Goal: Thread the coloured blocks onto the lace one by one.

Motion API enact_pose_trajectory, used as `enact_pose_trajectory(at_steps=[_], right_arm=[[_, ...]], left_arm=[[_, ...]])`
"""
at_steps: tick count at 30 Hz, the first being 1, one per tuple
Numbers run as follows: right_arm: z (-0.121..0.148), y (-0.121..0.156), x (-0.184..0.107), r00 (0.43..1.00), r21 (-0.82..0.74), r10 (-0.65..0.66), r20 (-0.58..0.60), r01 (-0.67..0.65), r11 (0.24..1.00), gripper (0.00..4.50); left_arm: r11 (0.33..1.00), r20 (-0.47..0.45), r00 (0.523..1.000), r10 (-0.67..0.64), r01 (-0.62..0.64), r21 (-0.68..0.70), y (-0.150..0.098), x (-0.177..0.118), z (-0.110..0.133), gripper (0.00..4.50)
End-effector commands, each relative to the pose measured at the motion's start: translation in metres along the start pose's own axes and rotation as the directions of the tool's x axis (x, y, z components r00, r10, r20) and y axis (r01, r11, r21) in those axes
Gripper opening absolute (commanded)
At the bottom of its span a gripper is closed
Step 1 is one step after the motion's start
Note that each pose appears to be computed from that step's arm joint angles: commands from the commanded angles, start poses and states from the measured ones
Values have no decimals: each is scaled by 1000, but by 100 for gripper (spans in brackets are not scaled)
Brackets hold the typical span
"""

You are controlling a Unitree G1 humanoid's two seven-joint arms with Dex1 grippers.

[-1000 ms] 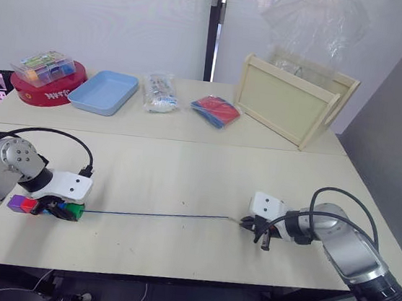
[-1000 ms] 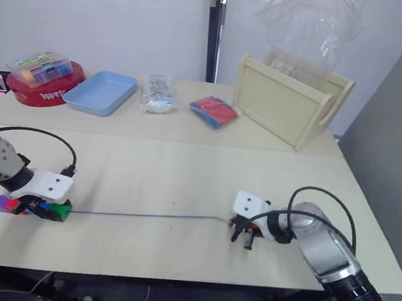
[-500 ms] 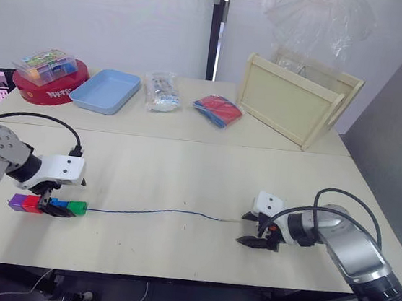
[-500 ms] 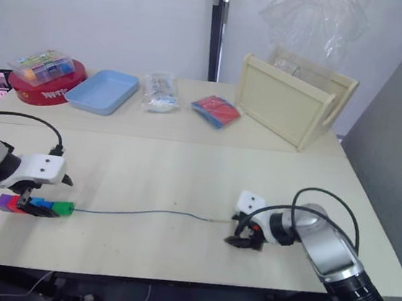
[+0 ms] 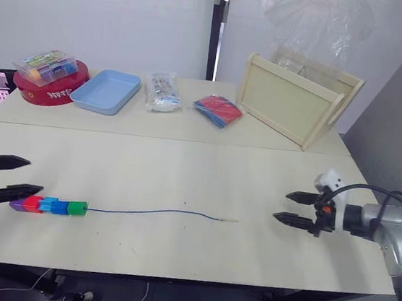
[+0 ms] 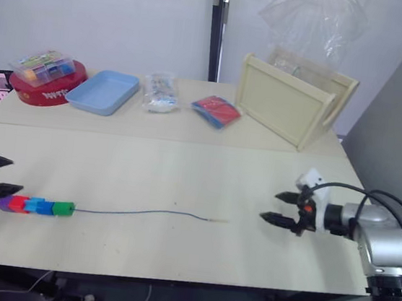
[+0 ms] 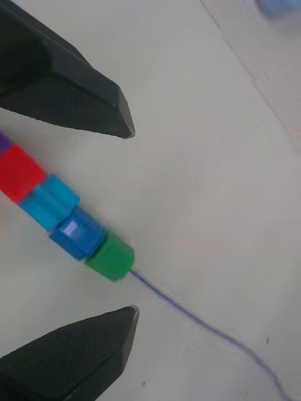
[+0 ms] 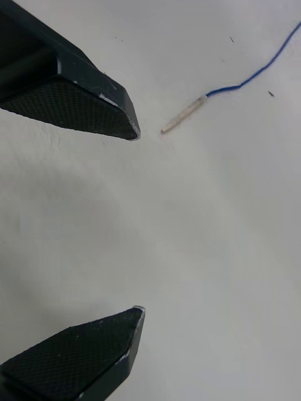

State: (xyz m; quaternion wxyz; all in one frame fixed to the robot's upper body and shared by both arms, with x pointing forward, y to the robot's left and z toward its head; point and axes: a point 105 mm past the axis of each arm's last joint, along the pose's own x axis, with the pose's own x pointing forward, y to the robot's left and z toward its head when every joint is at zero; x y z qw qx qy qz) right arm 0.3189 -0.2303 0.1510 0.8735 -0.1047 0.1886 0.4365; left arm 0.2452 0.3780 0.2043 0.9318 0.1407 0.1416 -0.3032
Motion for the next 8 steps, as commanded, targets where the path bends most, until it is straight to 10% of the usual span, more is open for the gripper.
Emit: enact_pose_trajectory(at_steps=[1,8], right_arm=[[11,-9,-16,998,-28,-30,52,31,999,447],[9,-18,-25,997,-27,-53,51,54,998,447]], left_arm=[[992,38,992,117,-116,-47,11,-21,-3,450],[978,10,978,206,-206,-22,19,-25,-22,450]])
